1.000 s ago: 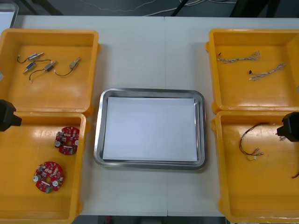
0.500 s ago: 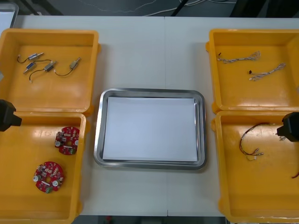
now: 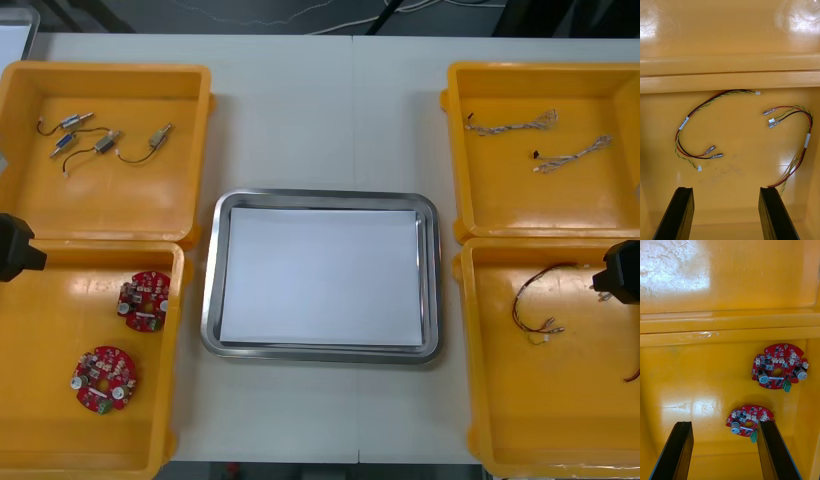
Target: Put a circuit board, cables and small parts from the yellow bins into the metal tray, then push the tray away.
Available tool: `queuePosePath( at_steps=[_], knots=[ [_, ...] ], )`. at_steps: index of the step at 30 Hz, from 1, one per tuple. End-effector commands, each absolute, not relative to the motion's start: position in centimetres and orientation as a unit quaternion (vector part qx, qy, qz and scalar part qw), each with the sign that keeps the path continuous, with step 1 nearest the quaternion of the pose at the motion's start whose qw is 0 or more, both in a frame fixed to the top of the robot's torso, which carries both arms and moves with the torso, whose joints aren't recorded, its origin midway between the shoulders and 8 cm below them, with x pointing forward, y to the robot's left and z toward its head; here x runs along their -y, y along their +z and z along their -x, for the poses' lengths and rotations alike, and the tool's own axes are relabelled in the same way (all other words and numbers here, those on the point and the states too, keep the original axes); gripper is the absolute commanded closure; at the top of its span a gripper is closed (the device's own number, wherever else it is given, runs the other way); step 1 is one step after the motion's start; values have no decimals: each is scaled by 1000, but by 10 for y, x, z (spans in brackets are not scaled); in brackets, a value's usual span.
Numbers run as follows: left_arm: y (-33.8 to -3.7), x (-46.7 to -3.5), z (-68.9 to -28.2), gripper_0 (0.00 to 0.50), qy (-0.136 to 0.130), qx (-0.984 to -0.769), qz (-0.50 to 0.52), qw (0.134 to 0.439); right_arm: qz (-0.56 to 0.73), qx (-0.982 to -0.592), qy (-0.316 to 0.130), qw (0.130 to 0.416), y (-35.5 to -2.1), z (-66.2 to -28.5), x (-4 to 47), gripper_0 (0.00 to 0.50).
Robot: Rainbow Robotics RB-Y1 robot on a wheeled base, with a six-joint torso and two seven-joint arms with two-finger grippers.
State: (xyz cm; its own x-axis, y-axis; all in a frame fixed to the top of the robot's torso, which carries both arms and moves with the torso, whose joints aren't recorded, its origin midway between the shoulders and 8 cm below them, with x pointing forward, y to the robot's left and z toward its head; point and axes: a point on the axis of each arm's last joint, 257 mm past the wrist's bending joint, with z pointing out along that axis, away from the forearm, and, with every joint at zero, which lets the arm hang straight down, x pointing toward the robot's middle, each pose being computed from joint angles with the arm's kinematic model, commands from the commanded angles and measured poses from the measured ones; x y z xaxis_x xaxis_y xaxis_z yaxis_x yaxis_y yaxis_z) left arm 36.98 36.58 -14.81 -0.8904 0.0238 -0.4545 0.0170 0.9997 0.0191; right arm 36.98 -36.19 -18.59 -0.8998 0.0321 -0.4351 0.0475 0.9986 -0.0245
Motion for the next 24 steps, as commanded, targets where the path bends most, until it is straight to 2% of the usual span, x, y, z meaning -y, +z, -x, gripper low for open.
queuePosePath(
  at_steps=[1, 24],
  knots=[
    [-136, -375, -368, 0, 28, -968, -26, 247, -6, -971, -25, 237, -178, -368, 365, 0],
    [-136, -375, -368, 0, 28, -968, -26, 247, -6, -971, -25, 237, -178, -368, 365, 0]
  ],
)
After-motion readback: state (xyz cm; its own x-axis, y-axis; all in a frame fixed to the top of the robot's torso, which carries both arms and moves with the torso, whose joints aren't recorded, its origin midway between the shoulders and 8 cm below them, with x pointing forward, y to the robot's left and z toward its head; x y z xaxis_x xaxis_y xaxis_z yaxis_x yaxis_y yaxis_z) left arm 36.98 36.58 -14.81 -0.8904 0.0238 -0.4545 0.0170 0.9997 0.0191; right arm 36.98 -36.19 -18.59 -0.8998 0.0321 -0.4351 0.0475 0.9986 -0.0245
